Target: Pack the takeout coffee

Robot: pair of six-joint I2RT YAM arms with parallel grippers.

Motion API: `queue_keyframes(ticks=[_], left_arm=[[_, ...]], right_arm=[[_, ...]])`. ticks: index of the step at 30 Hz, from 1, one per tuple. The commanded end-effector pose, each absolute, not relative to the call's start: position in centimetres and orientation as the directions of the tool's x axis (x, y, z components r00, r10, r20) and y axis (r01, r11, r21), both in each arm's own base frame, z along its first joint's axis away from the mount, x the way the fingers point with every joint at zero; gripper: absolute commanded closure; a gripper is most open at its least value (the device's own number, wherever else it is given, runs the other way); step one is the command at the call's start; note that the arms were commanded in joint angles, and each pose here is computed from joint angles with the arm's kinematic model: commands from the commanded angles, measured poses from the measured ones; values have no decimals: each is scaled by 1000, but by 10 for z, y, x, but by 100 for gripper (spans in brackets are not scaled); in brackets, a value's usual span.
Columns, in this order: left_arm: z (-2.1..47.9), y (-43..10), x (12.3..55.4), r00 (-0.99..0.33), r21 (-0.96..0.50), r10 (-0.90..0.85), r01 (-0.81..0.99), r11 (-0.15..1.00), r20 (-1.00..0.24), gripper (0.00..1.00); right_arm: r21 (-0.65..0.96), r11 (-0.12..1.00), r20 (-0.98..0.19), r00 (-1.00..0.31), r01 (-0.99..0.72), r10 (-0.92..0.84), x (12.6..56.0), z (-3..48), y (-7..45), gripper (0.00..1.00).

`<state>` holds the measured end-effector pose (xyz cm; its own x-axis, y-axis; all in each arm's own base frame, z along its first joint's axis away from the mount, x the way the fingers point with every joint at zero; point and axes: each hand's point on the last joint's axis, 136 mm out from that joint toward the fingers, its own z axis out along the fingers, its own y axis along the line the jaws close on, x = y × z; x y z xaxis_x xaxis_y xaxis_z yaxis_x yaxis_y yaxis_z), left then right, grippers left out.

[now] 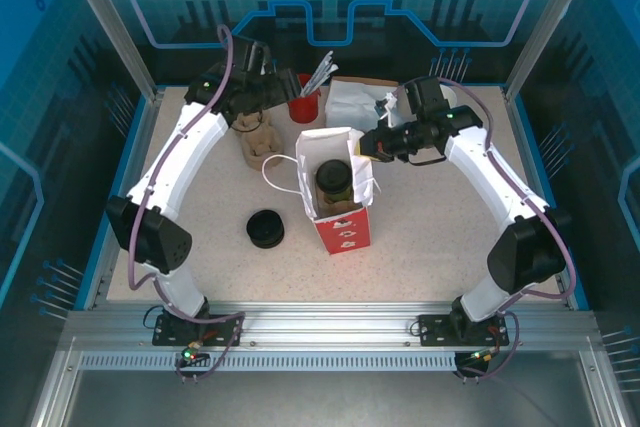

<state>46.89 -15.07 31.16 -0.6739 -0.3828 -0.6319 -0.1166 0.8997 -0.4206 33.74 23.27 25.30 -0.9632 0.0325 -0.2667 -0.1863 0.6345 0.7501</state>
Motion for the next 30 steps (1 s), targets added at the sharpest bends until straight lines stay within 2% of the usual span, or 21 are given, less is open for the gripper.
queue_keyframes(ticks=[1, 9, 15, 24, 30], left_arm=[[324, -145, 489, -625, -429, -400, -113, 896, -670, 15], [314, -121, 526, -578, -420, -454, -203, 885, -678, 21], [303, -119, 540, -574, -389, -429, -201, 899, -697, 25], [266, -114, 545, -624, -347, -381, -183, 920, -682, 27], [241, -117, 549, -648, -365, -364, -140, 921, -670, 29]], right_arm=[[777, 599, -267, -963, -192, 39, 332, 259, 241, 92], [758, 624, -299, -952, -192, 71, 338, 259, 232, 68], [734, 643, -354, -932, -220, 85, 344, 276, 217, 55], [662, 708, -473, -870, -245, 141, 343, 313, 169, 49], [618, 739, -549, -821, -269, 160, 327, 331, 148, 49]])
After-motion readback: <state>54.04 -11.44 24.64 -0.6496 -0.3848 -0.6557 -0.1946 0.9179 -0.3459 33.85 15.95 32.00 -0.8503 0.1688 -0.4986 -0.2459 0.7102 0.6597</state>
